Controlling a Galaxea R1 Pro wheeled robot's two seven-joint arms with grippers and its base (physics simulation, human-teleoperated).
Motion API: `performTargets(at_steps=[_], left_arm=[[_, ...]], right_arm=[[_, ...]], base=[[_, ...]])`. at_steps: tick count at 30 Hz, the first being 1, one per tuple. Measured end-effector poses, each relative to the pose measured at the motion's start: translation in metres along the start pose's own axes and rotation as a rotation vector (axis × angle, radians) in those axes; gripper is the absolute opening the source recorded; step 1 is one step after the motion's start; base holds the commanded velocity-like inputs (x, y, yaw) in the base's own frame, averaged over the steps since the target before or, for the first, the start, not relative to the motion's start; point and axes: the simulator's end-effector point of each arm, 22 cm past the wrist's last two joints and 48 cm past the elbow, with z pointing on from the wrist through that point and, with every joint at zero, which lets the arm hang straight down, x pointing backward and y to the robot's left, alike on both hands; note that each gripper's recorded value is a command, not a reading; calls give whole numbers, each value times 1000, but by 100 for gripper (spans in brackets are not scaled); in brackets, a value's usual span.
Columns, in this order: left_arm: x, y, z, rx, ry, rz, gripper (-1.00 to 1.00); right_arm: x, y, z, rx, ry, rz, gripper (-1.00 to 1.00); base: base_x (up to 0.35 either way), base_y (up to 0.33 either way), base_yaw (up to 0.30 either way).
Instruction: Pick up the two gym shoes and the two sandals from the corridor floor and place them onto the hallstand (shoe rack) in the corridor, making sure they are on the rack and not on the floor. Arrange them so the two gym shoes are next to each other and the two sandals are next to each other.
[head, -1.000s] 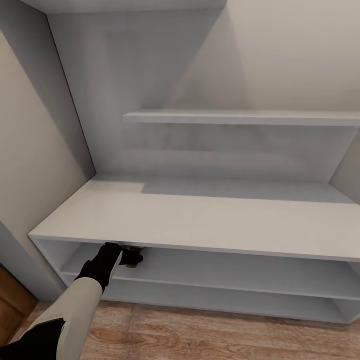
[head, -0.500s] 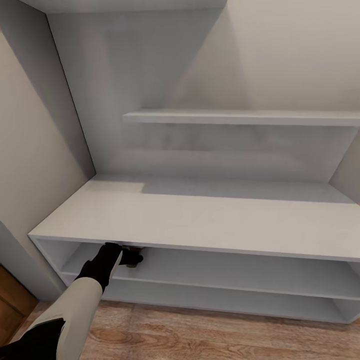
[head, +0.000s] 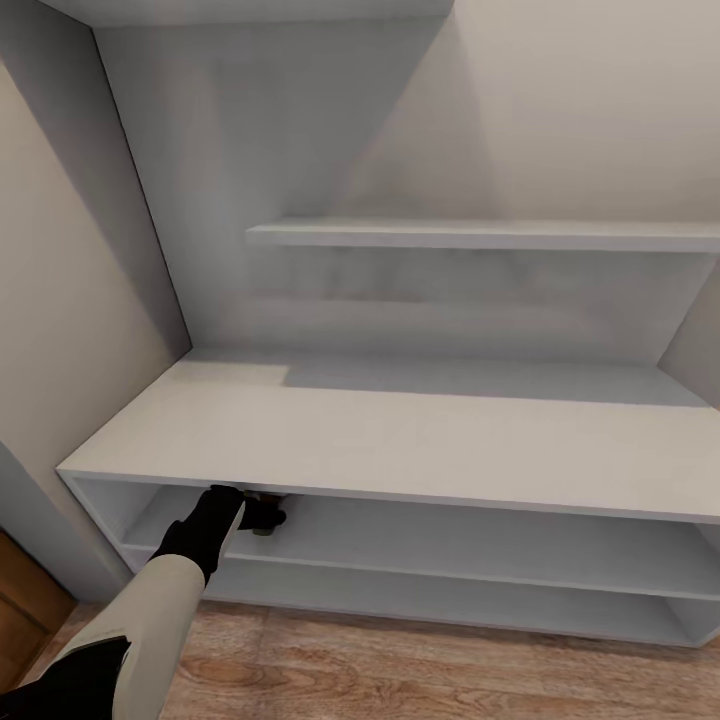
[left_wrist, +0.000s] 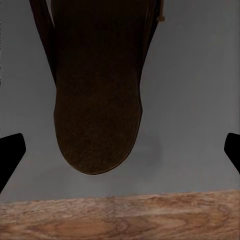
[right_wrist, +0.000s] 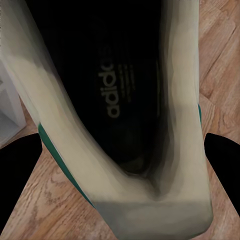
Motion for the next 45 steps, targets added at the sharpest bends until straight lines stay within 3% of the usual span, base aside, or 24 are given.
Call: performTargets(at_steps=[13,28,45], left_arm=[[0,0,0,0,0,0,100],[-12,-2,0,2,-55,14,100],[-13,-2,0,1,-58,16,100]], right_arm=[[0,0,0,-2,0,1,-100],[0,0,0,0,-1,-1,-100],[0,0,0,0,-1,-1,-100]], base=[[0,0,0],[0,0,0],[0,0,0]])
